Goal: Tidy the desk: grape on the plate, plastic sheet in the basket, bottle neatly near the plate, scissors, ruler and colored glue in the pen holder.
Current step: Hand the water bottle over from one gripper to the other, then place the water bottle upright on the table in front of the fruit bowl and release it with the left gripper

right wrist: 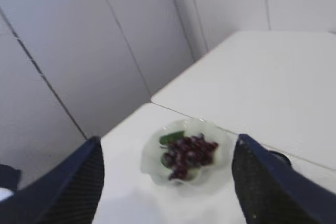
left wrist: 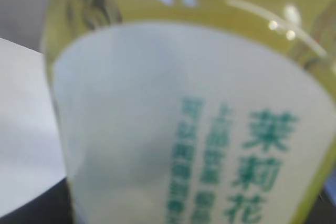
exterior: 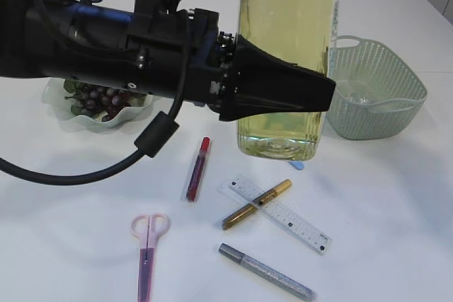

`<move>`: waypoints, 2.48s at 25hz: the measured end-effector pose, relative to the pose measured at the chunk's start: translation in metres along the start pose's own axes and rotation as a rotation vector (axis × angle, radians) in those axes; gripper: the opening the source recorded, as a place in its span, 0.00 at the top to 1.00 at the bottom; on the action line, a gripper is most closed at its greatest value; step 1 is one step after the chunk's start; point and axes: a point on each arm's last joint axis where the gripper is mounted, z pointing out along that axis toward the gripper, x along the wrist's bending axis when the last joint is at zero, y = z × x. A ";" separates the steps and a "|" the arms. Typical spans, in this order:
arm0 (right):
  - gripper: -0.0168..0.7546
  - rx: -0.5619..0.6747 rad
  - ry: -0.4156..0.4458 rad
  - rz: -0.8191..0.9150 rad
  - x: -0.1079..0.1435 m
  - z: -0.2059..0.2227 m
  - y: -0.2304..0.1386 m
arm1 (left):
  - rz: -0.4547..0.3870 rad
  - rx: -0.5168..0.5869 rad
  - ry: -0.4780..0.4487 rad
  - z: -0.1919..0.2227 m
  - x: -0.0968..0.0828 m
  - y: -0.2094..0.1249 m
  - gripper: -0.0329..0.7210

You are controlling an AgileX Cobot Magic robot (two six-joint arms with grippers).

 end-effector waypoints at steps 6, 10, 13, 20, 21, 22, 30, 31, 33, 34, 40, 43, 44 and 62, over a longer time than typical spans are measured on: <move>0.22 0.277 -0.327 0.039 -0.028 -0.008 -0.026 | 0.000 -0.002 0.008 -0.003 0.002 0.000 0.38; 0.28 0.459 -0.598 0.089 -0.047 -0.024 -0.041 | -0.002 -0.011 0.032 -0.011 0.008 0.002 0.38; 0.33 0.567 -0.728 0.104 -0.054 -0.035 -0.049 | -0.005 -0.022 0.072 -0.023 0.018 0.004 0.38; 0.35 0.748 -0.770 0.174 -0.063 -0.038 -0.095 | 0.021 -0.006 0.240 -0.064 0.048 0.004 0.38; 0.35 0.776 -0.770 0.185 -0.064 -0.038 -0.103 | 0.025 -0.005 0.274 -0.071 0.052 0.004 0.38; 0.35 0.799 -0.769 0.194 -0.065 -0.038 -0.110 | 0.040 -0.001 0.318 -0.079 0.058 0.004 0.38; 0.36 0.872 -0.762 0.221 -0.067 -0.039 -0.138 | 0.203 -0.004 0.500 -0.126 0.086 0.002 0.38; 0.36 0.867 -0.762 0.219 -0.067 -0.039 -0.137 | 0.203 -0.016 0.511 -0.129 0.090 0.001 0.38; 0.36 0.863 -0.762 0.217 -0.067 -0.038 -0.137 | 0.184 -0.050 0.534 -0.134 0.103 -0.005 0.38; 0.36 0.862 -0.763 0.218 -0.067 -0.038 -0.137 | 0.176 -0.062 0.540 -0.136 0.108 -0.008 0.38; 0.36 0.864 -0.765 0.215 -0.068 -0.039 -0.137 | 0.206 -0.021 0.534 -0.136 0.132 -0.033 0.38; 0.36 0.867 -0.770 0.206 -0.068 -0.039 -0.137 | 0.181 -0.011 0.523 -0.133 0.142 -0.046 0.38; 0.36 0.868 -0.773 0.203 -0.069 -0.039 -0.137 | 0.167 -0.004 0.522 -0.133 0.146 -0.051 0.38; 0.36 0.873 -0.776 0.197 -0.069 -0.040 -0.137 | 0.291 0.030 0.400 -0.117 0.167 -0.095 0.38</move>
